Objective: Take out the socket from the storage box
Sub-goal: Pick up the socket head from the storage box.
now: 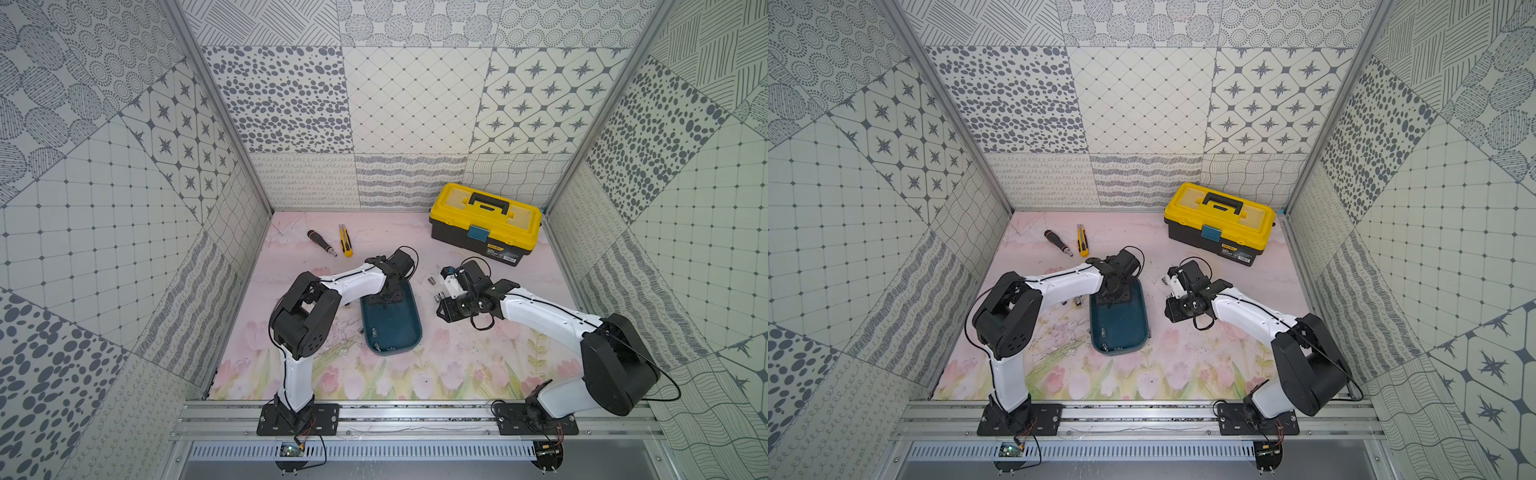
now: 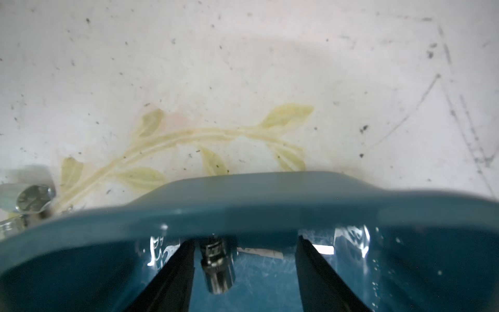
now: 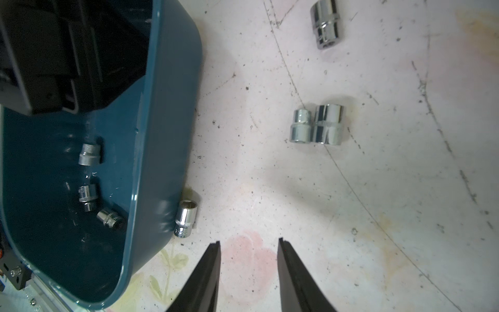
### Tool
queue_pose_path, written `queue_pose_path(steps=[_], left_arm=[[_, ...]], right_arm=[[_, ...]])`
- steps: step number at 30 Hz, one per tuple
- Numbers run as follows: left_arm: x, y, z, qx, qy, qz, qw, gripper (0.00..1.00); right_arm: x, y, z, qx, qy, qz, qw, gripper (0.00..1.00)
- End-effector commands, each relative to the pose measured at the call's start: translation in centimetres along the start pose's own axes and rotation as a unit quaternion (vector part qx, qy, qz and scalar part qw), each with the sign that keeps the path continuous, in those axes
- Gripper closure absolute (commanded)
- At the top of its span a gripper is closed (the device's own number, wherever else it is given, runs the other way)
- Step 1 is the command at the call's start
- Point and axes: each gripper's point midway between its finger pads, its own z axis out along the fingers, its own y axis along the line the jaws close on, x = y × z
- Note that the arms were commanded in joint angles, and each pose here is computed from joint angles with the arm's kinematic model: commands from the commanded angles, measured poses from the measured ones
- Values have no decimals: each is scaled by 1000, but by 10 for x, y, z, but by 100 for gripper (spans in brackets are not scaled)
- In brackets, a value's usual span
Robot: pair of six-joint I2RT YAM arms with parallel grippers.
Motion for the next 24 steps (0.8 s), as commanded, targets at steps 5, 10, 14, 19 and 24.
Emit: queue_pose_path(steps=[5, 10, 14, 19, 24], left_arm=[[-1, 13, 10, -21, 10, -25, 999, 52], [2, 14, 11, -16, 14, -28, 999, 66], [3, 8, 7, 9, 11, -30, 999, 72], [4, 5, 4, 21, 15, -32, 999, 78], [1, 4, -8, 36, 8, -37, 999, 83]], right_arm=[[-6, 3, -5, -4, -20, -2, 1000, 60], [-6, 2, -4, -4, -19, 0, 1000, 60], [-6, 2, -4, -5, -19, -1, 1000, 61], [-5, 1, -4, -4, -18, 0, 1000, 61], [-5, 1, -7, -4, -21, 0, 1000, 61]])
